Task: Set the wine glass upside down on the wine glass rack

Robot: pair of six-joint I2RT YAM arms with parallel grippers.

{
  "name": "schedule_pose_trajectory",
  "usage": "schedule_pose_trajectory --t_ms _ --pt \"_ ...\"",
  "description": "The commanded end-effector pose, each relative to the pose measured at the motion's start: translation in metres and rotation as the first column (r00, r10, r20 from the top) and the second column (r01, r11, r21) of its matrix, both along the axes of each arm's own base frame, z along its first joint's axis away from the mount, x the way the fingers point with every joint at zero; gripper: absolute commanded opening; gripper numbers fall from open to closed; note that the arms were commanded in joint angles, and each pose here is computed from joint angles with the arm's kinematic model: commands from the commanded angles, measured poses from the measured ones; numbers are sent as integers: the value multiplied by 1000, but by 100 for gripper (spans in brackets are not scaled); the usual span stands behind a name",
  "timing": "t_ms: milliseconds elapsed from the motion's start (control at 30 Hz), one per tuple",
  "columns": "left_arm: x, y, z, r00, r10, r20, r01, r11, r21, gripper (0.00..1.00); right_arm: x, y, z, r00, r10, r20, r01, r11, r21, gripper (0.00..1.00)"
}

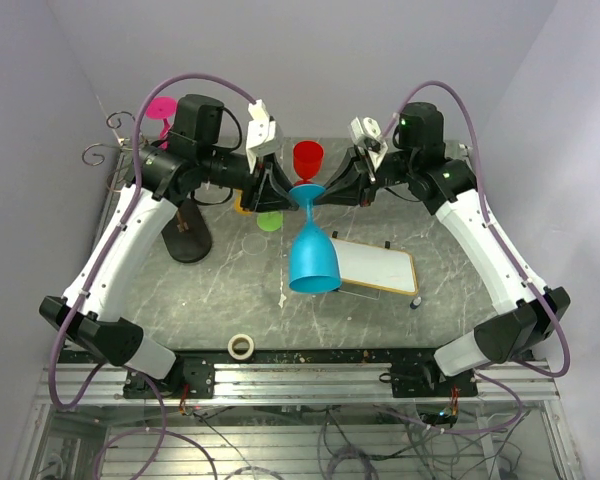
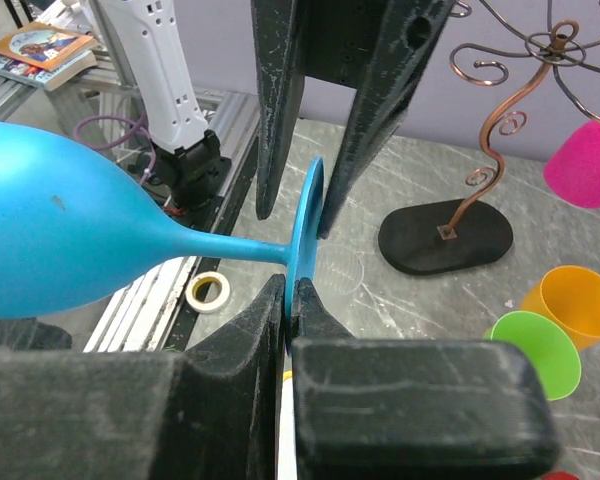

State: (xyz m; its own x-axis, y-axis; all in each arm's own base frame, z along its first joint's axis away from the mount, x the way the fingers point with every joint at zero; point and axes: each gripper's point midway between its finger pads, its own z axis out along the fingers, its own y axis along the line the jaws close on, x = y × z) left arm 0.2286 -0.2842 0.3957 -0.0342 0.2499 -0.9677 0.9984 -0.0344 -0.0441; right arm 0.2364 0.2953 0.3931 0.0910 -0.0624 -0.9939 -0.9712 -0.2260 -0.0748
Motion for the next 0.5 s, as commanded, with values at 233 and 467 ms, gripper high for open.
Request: schedule_pose_trajectory --t_ms 233,467 --pt "-9 -8 6 998 -55 15 55 998 -33 8 3 4 4 1000 -3 26 3 1000 7 0" --pt "-6 0 9 996 -9 92 9 1000 0 7 15 0 -2 993 -91 78 93 995 -22 29"
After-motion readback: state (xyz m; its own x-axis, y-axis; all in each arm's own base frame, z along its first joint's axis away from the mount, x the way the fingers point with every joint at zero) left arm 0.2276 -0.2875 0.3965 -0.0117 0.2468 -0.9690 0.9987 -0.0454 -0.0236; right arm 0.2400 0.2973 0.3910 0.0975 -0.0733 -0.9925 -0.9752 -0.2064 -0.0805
